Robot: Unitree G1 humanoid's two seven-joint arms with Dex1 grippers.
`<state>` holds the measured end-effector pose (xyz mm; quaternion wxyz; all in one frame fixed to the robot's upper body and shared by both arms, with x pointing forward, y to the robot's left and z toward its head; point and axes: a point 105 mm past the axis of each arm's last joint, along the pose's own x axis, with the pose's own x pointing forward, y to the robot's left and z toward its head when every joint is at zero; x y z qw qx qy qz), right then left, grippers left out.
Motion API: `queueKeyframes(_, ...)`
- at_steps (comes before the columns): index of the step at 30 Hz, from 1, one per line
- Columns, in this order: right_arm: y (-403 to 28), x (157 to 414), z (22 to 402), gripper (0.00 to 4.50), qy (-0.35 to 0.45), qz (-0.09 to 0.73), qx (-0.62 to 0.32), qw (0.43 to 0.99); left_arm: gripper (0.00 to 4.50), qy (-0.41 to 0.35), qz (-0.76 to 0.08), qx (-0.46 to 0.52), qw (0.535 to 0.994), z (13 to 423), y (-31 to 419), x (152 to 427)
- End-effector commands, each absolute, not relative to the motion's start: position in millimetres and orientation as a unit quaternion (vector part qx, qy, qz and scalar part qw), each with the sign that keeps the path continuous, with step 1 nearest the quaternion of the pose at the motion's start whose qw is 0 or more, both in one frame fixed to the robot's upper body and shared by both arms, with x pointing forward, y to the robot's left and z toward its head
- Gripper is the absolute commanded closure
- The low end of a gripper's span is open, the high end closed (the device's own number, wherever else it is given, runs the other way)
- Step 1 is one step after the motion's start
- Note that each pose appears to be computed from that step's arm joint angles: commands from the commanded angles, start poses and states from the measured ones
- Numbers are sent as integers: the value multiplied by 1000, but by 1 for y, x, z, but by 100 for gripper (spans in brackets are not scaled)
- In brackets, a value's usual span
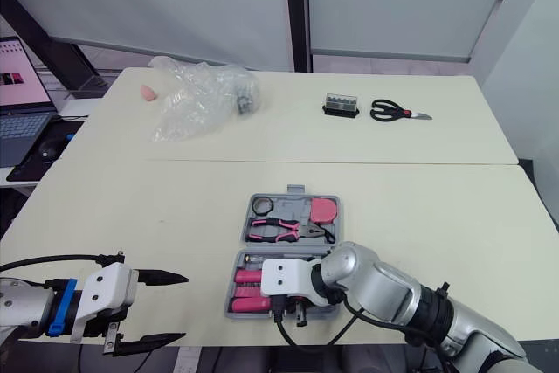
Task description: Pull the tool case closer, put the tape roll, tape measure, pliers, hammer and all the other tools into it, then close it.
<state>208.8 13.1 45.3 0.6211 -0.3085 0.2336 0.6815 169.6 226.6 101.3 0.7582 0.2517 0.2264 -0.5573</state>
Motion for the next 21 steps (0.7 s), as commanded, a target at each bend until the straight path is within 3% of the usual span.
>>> queueKeyframes(1, 19, 205, 52, 345, 232, 697, -287, 614, 0, 217, -562, 255, 757, 102, 221, 168)
queueKeyframes(7, 22, 207, 71, 187, 205, 709, -262, 622, 0, 214, -561, 253, 758, 101, 219, 170)
queueKeyframes(11, 21, 207, 93, 187, 163, 726, -248, 620, 0, 213, -560, 255, 759, 101, 220, 172)
queueKeyframes(14, 18, 207, 96, 232, 153, 734, -240, 616, 0, 211, -559, 255, 761, 102, 220, 174)
queueKeyframes(21, 15, 201, 72, 391, 148, 742, -289, 586, 0, 210, -559, 252, 761, 101, 220, 172)
